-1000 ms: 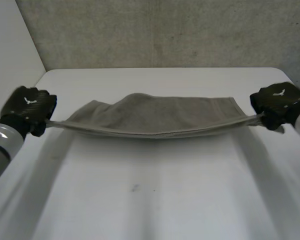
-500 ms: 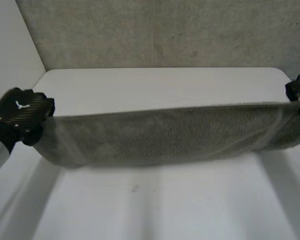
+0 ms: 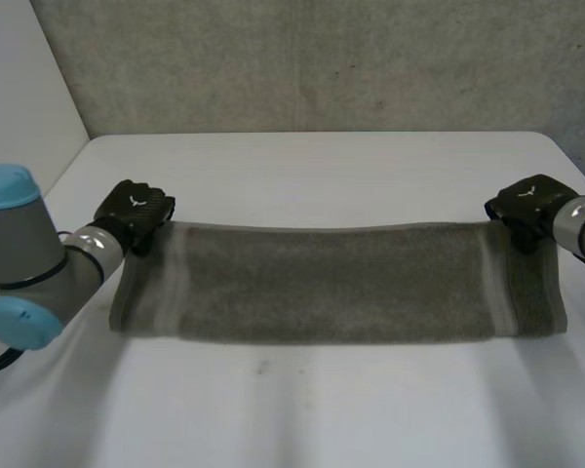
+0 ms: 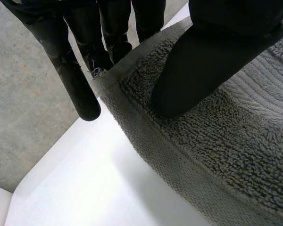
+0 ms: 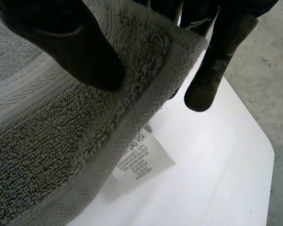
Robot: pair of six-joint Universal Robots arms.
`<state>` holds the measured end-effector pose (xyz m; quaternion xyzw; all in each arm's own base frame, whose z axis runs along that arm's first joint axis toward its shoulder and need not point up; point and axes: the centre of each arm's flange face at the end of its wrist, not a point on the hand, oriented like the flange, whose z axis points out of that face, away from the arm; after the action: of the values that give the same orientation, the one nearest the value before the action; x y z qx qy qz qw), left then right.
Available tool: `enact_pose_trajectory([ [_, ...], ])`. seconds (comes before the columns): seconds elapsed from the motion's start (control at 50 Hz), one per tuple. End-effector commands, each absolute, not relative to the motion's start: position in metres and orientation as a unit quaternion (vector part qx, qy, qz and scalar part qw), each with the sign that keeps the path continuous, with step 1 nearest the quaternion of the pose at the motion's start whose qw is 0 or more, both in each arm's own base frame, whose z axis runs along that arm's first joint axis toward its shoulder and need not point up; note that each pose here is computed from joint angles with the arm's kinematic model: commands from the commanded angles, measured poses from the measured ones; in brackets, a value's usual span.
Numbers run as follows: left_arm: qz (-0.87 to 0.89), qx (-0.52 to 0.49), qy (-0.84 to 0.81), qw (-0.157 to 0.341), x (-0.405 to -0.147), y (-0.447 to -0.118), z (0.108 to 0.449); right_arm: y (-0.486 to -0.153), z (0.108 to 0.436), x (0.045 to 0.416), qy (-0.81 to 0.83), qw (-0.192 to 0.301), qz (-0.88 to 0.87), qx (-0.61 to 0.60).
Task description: Fold the towel.
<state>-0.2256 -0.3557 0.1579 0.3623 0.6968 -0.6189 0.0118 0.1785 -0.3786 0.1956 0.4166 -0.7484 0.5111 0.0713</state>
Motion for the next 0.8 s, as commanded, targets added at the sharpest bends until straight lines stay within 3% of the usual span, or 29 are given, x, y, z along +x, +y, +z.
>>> enact_pose_trajectory([
  [0.02, -0.624, 0.361, 0.692, 0.017, -0.236, -0.379, 0.146, -0.403, 0.181, 0.188, -0.742, 0.089, 0.516, 0.418],
  [0.16, -0.629, 0.354, 0.691, 0.028, -0.238, -0.397, 0.138, -0.422, 0.169, 0.193, -0.736, 0.099, 0.525, 0.416],
  [0.4, -0.618, 0.357, 0.700, 0.026, -0.246, -0.402, 0.130, -0.436, 0.158, 0.205, -0.728, 0.132, 0.531, 0.413],
  [0.6, -0.644, 0.331, 0.687, 0.055, -0.246, -0.402, 0.164, -0.448, 0.226, 0.207, -0.666, 0.155, 0.633, 0.363],
  [0.7, -0.640, 0.322, 0.694, 0.063, -0.240, -0.386, 0.185, -0.434, 0.267, 0.201, -0.658, 0.119, 0.677, 0.308],
  [0.8, -0.630, 0.321, 0.705, 0.053, -0.235, -0.363, 0.191, -0.408, 0.274, 0.202, -0.665, 0.084, 0.670, 0.318],
])
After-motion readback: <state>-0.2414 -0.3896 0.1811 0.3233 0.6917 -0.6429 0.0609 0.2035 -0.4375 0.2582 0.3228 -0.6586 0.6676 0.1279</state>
